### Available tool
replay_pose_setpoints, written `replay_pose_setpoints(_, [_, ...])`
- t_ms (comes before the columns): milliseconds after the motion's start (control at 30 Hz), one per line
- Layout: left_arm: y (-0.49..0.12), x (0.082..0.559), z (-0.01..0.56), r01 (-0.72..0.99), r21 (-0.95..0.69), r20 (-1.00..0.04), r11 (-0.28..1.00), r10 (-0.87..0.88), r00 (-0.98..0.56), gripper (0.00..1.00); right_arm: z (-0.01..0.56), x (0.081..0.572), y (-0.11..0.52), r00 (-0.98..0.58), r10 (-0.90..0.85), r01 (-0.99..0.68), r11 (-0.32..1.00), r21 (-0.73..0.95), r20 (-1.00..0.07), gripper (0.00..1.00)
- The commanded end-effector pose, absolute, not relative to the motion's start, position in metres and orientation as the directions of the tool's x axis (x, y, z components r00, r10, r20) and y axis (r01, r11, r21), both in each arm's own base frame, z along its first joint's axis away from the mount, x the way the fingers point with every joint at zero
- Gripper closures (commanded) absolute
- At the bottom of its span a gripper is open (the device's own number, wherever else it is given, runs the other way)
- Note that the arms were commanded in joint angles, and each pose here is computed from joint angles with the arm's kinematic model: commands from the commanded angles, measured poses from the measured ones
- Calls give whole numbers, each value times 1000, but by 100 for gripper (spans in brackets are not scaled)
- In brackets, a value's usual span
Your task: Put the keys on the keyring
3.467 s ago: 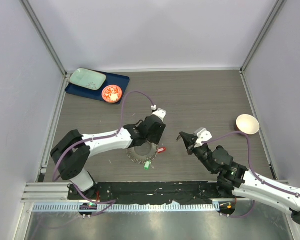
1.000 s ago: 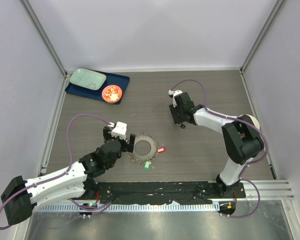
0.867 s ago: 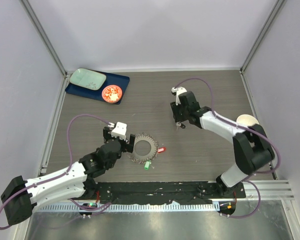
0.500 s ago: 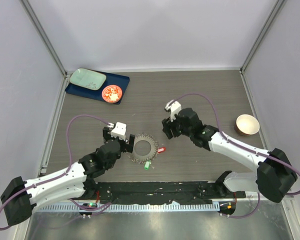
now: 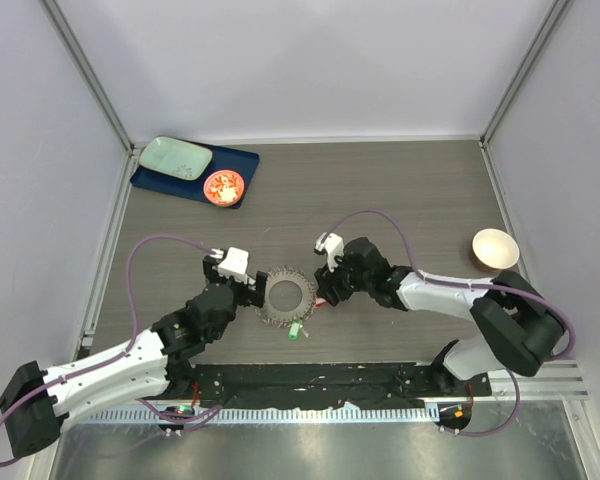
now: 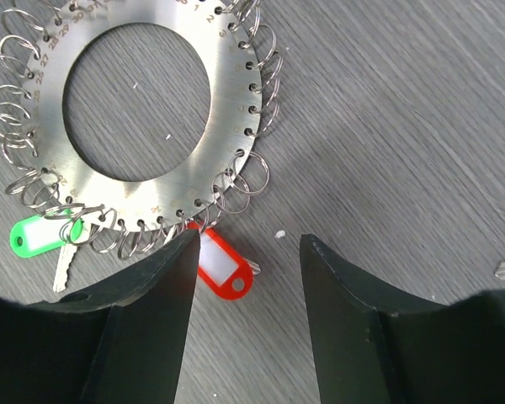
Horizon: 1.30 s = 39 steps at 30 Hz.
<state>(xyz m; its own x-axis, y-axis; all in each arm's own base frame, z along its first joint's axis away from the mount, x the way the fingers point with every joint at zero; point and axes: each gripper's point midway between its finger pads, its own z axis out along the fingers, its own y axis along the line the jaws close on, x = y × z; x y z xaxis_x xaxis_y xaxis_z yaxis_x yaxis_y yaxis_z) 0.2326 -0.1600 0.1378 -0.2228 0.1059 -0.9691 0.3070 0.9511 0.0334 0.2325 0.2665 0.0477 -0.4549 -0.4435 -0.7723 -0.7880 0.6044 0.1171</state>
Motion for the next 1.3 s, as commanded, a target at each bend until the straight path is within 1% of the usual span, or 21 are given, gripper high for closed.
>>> replay_pose_setpoints(0, [-163,237,150,305,9,-981,952,68,-184,6,58,248,290,-395,-410,-819,562,113,-822,43])
replay_pose_setpoints(133, [-163,237,149,306,10,-980,952,70,-185,6,48,248,298,-411,-433,-831,539,135,-802,46])
replay_pose_setpoints(267, [-164,237,149,309,10,-980,951,71,-187,6,46,249,311,-408,-455,-846,514,140,-792,53])
replay_pose_setpoints(433, [-164,237,149,306,11,-980,952,71,-186,6,58,262,337,-354,-473,-868,487,95,-807,58])
replay_pose_setpoints(467, [-164,237,150,307,7,-981,952,67,-185,6,57,262,340,-353,-484,-869,487,88,-801,61])
replay_pose_setpoints(633, [-160,237,150,291,4,-982,957,58,-178,6,92,275,344,-316,-412,-848,527,59,-854,61])
replay_pose_setpoints(667, [-159,236,152,290,-2,-984,957,50,-172,6,100,278,343,-295,-396,-843,536,42,-870,58])
replay_pose_setpoints(733, [-157,236,152,286,-2,-985,958,48,-167,6,106,280,331,-273,-391,-822,570,1,-879,57])
replay_pose_setpoints(800, [-157,236,156,288,-11,-987,958,35,-155,6,102,281,321,-271,-417,-815,580,-25,-868,57])
replay_pose_setpoints(900, [-156,235,156,293,-16,-988,956,29,-150,6,90,279,314,-289,-442,-820,571,-19,-849,60])
replay_pose_setpoints(1033, [-157,235,156,296,-14,-988,955,32,-151,6,77,268,322,-310,-458,-857,513,37,-833,65])
replay_pose_setpoints(1167, [-158,234,156,300,-12,-987,954,36,-154,6,61,263,322,-360,-472,-852,517,77,-805,72])
replay_pose_setpoints(1267, [-158,234,156,305,-15,-987,952,35,-155,6,50,257,319,-398,-475,-843,527,108,-785,73])
